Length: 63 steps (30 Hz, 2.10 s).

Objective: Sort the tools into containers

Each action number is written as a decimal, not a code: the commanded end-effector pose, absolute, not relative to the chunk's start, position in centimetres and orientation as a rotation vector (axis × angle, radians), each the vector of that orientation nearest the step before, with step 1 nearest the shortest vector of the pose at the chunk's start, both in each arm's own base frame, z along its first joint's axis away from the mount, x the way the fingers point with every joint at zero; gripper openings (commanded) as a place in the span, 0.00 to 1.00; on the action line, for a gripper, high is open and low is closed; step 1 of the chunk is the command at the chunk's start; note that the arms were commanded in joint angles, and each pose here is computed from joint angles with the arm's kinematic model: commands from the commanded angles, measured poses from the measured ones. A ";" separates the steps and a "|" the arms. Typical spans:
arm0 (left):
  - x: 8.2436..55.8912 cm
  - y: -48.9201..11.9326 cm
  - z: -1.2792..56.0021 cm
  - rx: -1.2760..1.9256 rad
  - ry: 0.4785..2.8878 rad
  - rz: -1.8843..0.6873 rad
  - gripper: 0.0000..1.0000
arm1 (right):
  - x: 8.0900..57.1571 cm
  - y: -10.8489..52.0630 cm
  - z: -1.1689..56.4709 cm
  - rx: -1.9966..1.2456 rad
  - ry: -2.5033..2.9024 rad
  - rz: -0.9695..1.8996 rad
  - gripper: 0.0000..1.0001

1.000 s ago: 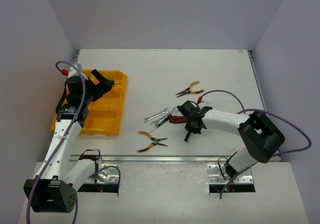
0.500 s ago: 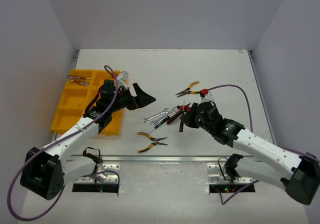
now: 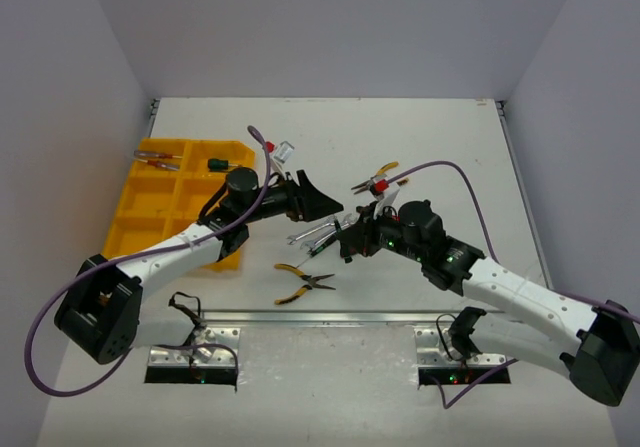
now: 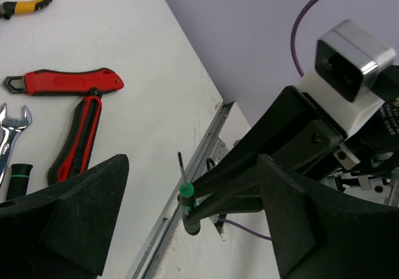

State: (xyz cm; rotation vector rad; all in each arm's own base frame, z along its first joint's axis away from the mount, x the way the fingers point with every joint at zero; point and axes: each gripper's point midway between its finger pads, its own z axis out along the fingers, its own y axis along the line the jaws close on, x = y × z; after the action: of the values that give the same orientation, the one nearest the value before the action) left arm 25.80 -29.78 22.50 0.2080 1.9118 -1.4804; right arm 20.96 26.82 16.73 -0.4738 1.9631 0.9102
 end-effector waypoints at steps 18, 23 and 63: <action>31.5 -27.3 24.8 -0.031 1.928 -1.105 0.00 | 24.4 25.8 20.3 -0.358 1.873 0.772 0.99; 38.1 -14.8 22.9 -0.441 1.976 -0.603 0.00 | 25.9 21.8 18.3 -0.191 2.018 0.523 0.99; 37.8 17.8 14.6 -1.323 1.967 0.132 0.88 | 23.8 20.5 17.4 -0.246 2.097 0.504 0.99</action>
State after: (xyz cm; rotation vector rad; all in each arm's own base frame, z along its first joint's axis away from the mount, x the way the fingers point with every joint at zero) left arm 36.40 18.44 11.58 -1.4004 2.0295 0.2124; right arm 22.94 19.39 17.12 -0.2465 2.0853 0.4917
